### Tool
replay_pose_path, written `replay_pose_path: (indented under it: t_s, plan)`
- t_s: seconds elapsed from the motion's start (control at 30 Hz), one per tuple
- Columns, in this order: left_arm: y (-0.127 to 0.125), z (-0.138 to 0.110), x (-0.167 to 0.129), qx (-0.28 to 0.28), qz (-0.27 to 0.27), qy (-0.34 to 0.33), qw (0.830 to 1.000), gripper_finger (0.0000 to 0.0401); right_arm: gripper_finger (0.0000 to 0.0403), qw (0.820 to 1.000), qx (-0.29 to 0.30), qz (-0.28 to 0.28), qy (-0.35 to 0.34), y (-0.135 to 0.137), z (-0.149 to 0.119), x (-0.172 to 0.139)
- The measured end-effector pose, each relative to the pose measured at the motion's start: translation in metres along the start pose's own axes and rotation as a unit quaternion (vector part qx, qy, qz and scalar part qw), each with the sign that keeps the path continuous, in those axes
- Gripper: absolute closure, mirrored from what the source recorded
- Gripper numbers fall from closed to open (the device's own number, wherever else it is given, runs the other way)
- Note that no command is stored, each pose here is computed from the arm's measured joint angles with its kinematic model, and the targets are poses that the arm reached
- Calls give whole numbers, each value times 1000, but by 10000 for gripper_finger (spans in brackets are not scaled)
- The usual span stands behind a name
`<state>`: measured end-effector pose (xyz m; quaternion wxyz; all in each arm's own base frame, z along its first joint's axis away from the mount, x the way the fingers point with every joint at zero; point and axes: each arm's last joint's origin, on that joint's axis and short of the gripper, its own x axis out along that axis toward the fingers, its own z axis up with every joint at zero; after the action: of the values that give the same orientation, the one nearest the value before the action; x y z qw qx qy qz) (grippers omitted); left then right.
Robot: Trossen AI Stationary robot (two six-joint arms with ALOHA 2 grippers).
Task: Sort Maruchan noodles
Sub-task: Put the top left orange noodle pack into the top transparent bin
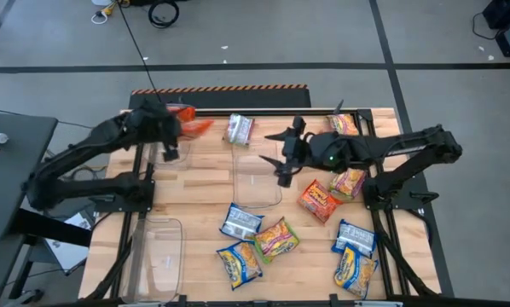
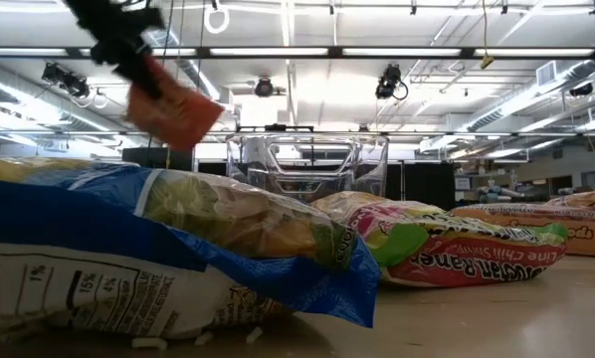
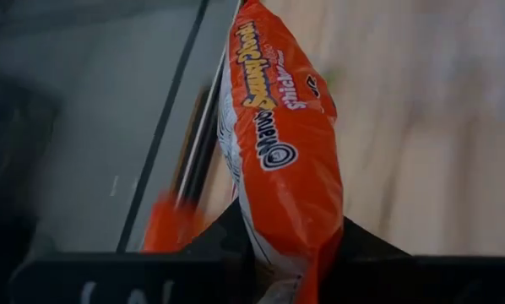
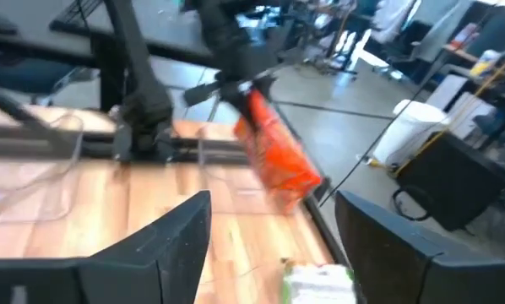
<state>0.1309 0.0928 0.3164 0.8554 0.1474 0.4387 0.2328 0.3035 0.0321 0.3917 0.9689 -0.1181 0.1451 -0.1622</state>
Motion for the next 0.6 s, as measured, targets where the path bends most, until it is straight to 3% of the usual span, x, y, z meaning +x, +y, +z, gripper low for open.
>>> replay_pose_path:
  t_s: [0.13, 0.4, 0.6]
  plan:
    - [22, -16, 14, 14, 8, 61, 998, 337, 145, 1000, 3, 3, 12, 4, -4, 5]
    - [61, -48, 65, -31, -18, 168, 985, 337, 148, 998, 43, -11, 41, 8, -16, 26]
    - [73, -54, 79, -59, -41, 126, 990, 337, 148, 996, 54, -37, 56, 6, -21, 32]
